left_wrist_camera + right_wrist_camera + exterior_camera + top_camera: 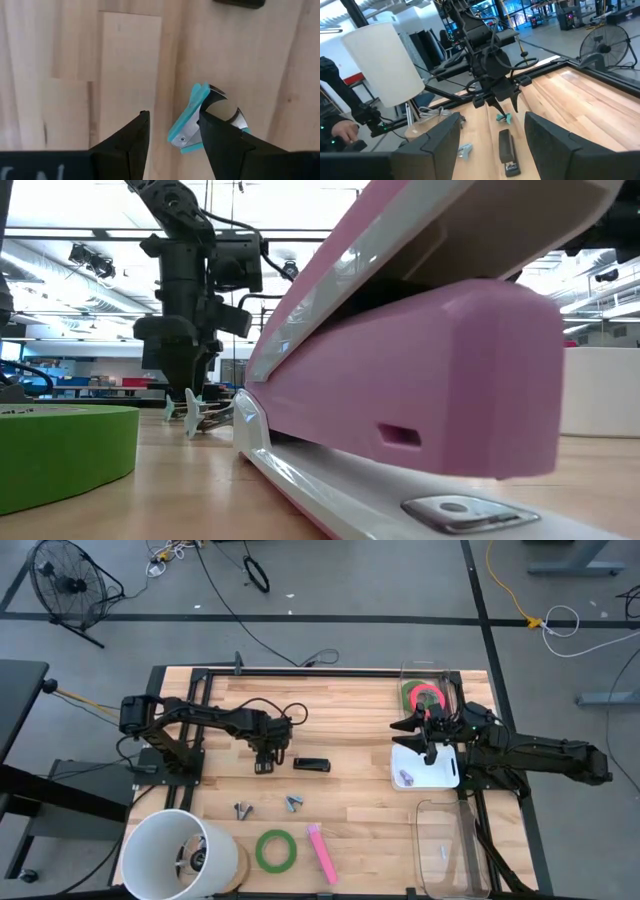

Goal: Pick and place Stapler, Stapler remover, tape
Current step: Put the blue staple remover into the white bin

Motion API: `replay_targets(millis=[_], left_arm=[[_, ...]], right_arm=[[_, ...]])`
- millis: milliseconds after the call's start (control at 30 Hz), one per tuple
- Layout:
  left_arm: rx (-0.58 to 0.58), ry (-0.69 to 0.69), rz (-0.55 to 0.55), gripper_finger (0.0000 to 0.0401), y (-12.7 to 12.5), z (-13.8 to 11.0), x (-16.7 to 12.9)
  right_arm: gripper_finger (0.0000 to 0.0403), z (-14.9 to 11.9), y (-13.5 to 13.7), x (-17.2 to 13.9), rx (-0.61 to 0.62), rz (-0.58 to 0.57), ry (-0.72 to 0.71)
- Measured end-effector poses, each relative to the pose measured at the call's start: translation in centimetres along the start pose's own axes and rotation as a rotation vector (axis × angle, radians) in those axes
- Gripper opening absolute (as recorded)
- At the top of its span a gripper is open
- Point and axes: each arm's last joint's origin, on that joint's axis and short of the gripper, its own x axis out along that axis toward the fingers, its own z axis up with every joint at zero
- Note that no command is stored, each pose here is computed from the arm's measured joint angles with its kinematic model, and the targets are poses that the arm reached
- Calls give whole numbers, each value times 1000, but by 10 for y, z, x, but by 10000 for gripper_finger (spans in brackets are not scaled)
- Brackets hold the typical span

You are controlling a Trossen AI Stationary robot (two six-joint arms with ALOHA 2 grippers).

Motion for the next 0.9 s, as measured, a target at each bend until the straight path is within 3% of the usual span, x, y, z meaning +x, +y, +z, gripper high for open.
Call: replay_targets(millis=[333, 567, 900], left_arm=[[-8, -8, -1, 177, 2, 5, -7], [-16, -5, -107, 177, -2, 5, -7], [-8, -22, -38, 176, -2, 7, -6]], right_arm=[[219, 0, 0, 0, 1, 0, -4], [219, 0, -1, 0, 3, -17, -7], [219, 0, -1, 0, 3, -17, -7]])
